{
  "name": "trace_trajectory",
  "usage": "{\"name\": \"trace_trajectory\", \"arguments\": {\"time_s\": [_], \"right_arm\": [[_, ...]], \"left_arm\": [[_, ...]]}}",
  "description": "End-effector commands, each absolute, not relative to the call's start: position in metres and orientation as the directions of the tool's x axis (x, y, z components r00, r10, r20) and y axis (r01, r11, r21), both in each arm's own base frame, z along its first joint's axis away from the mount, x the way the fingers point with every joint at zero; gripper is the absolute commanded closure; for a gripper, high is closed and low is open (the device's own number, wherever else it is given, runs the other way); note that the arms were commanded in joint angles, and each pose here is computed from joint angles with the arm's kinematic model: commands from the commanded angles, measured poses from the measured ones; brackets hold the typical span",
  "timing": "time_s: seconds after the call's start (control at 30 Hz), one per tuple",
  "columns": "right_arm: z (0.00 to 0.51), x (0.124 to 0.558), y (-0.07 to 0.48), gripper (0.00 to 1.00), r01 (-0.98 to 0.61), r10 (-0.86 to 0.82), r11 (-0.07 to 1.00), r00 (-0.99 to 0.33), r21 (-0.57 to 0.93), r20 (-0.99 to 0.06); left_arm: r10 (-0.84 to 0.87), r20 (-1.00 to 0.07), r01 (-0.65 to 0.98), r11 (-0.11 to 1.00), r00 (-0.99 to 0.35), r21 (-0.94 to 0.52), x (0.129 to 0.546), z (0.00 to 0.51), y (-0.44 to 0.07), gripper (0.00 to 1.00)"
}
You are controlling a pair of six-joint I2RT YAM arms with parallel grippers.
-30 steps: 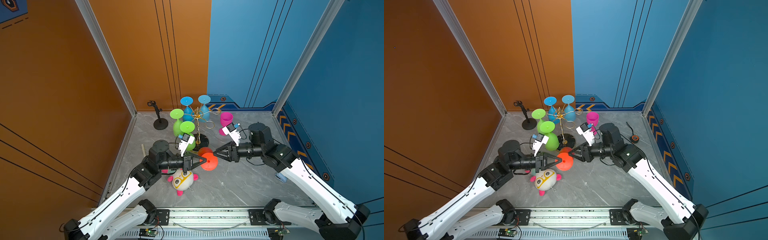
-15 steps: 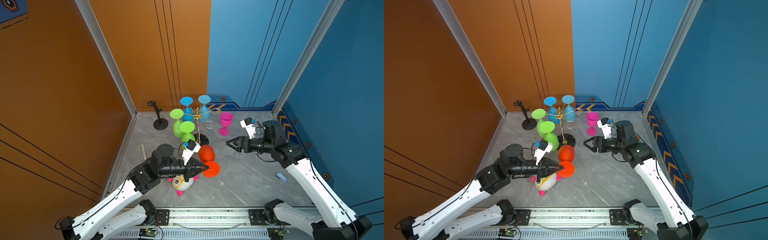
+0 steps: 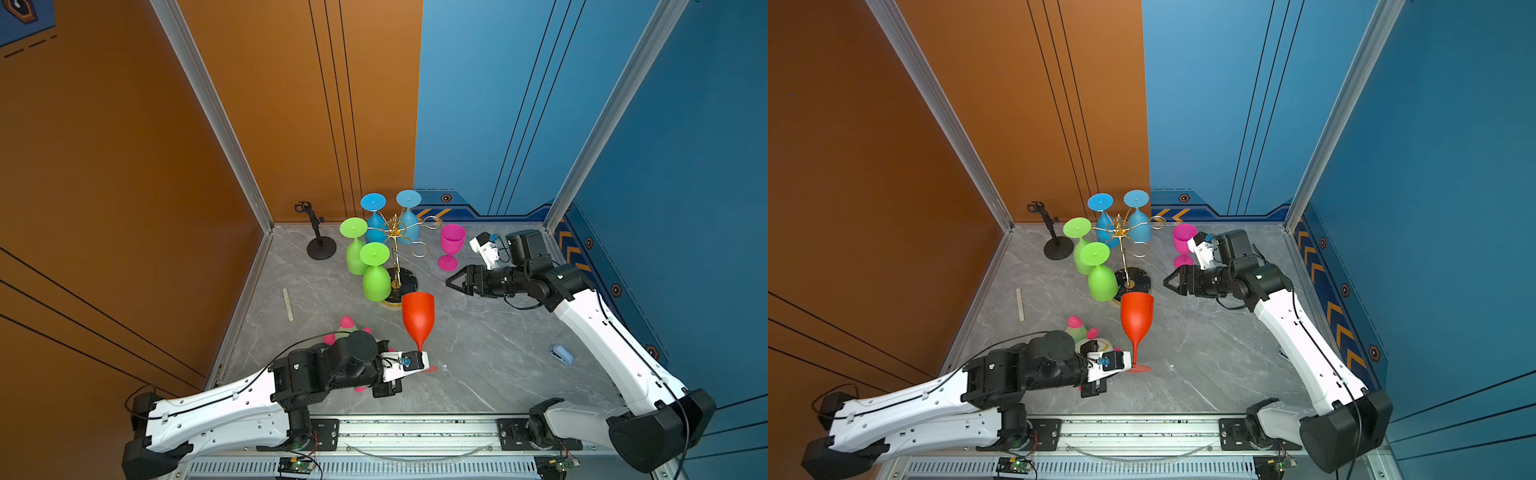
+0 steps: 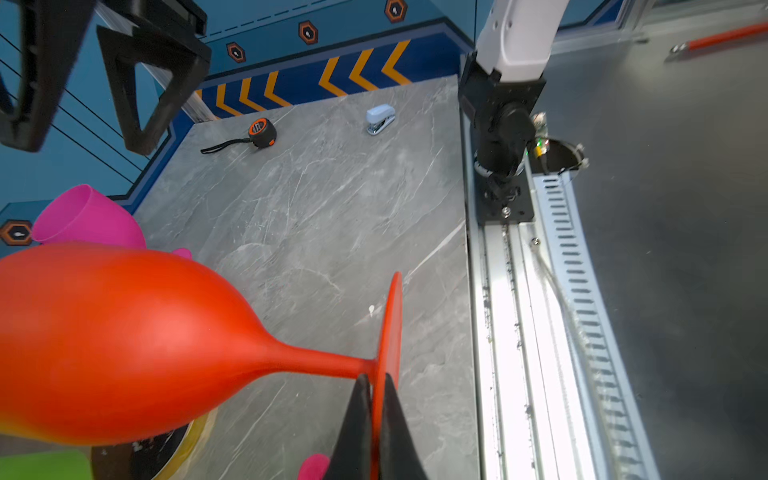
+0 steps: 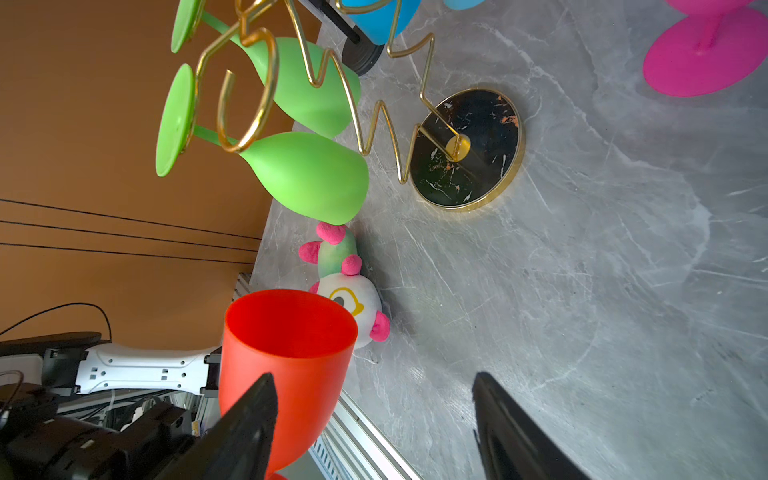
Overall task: Take the wine glass off the wine glass rack
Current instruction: 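Lower the red glass upright with the left gripper while the right gripper approaches its bowl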
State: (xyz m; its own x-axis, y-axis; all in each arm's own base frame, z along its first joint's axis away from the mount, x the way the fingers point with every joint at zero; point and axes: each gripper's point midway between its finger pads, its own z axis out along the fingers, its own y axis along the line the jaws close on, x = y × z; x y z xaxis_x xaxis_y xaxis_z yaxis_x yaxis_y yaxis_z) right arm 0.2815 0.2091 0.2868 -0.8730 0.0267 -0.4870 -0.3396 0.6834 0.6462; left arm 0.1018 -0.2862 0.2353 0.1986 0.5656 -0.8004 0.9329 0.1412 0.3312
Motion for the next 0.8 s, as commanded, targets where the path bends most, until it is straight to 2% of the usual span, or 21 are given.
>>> {"name": "trace_trajectory", "arguments": {"time_s": [0.0,0.13,0.23,0.37,0.5,0.77], "right_arm": [[0.294,0.278,0.214,0.25,-0.362,-0.012,0.679,-0.875,0.639,-0.483],[0.300,0.282,0.221,0.27,-0.375,-0.035,0.677,-0.876,0.633,-0.482],[0.300,0.281,0.231,0.28,-0.396,-0.074,0.672,-0.877,0.626,-0.475],[0.296,0.276,0.249,0.33,-0.421,-0.131,0.659,-0.880,0.624,-0.456],[0.287,0.271,0.265,0.37,-0.448,-0.198,0.649,-0.880,0.615,-0.431],[0.283,0.267,0.279,0.46,-0.467,-0.246,0.634,-0.877,0.616,-0.412]], "left_arm": [[0.704,-0.603,0.796,0.090,0.374,0.599,0.127,0.216,-0.270,1.00],[0.741,-0.431,0.643,0.000,0.514,0.766,0.134,0.202,-0.263,1.00],[0.737,-0.387,0.571,0.002,0.554,0.821,0.138,0.205,-0.259,1.00],[0.758,-0.306,0.501,-0.031,0.576,0.865,0.143,0.205,-0.252,1.00],[0.776,-0.158,0.412,-0.141,0.611,0.900,0.147,0.193,-0.244,1.00],[0.801,-0.021,0.276,-0.180,0.598,0.944,0.160,0.195,-0.242,1.00]]}}
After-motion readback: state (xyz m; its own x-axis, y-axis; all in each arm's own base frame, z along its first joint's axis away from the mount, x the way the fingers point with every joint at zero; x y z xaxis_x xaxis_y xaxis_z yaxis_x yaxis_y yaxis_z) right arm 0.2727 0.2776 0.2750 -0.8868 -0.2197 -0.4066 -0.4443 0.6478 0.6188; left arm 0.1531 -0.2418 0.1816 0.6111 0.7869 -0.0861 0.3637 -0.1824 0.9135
